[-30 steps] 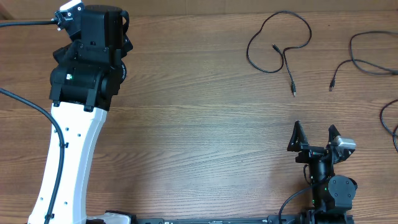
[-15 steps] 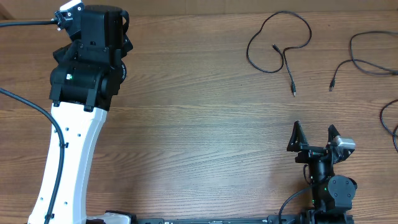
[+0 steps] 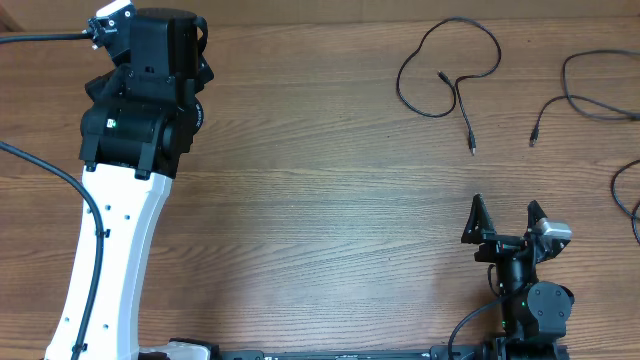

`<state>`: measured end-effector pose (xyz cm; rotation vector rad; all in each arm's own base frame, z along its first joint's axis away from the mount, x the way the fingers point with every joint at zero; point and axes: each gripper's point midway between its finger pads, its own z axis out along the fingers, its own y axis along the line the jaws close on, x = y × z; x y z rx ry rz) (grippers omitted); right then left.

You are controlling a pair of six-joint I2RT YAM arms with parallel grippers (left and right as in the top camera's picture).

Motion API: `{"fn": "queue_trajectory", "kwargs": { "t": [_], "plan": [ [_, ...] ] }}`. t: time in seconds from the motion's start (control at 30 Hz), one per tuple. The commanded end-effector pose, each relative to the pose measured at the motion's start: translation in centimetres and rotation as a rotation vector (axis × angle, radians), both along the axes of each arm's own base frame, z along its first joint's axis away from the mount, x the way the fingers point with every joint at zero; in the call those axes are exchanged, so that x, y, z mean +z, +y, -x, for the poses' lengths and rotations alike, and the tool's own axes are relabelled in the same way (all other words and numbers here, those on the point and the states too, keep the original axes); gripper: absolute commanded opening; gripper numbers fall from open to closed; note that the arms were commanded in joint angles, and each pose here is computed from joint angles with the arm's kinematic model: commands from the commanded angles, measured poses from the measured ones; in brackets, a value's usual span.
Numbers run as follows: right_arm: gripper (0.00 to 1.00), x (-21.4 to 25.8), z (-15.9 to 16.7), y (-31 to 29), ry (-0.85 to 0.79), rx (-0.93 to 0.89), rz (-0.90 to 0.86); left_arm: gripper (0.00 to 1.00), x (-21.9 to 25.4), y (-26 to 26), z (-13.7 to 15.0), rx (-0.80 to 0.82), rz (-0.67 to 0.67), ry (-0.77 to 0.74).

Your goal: Untangle cables

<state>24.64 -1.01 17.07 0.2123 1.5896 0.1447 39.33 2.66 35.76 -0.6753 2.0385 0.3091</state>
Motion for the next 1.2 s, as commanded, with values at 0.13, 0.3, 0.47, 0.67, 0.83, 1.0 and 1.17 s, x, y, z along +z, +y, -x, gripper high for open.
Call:
{"fn": "queue_trajectory", "kwargs": {
  "t": [0.13,0.3,0.47,0.67,0.83,1.0,1.17],
  "plan": [
    [1.00,-0.1,0.0,0.0,-0.008,0.000,0.008,0.99,-1.7,-1.6,0.9,-0.117,0.023,0.122],
    [1.00,-0.1,0.0,0.0,-0.008,0.000,0.008,0.99,-5.6,-2.2,6.4,-0.183,0.067,0.404],
    [1.00,-0.1,0.0,0.0,-0.008,0.000,0.008,0.99,-7.5,-1.5,13.8,-0.140,0.113,0.665],
    [1.00,-0.1,0.0,0.0,-0.008,0.000,0.008,0.99,-5.6,-1.1,17.3,-0.248,0.073,0.600],
    [1.00,-0.1,0.0,0.0,-0.008,0.000,0.008,1.00,-5.7,-0.5,21.8,-0.270,0.086,0.528],
    [1.00,-0.1,0.0,0.0,-0.008,-0.001,0.008,1.00,-7.8,0.0,26.0,-0.306,0.091,0.500],
    [1.00,-0.1,0.0,0.0,-0.008,-0.001,0.008,1.00,-8.0,0.5,28.5,-0.341,0.066,0.406]
  ]
}}
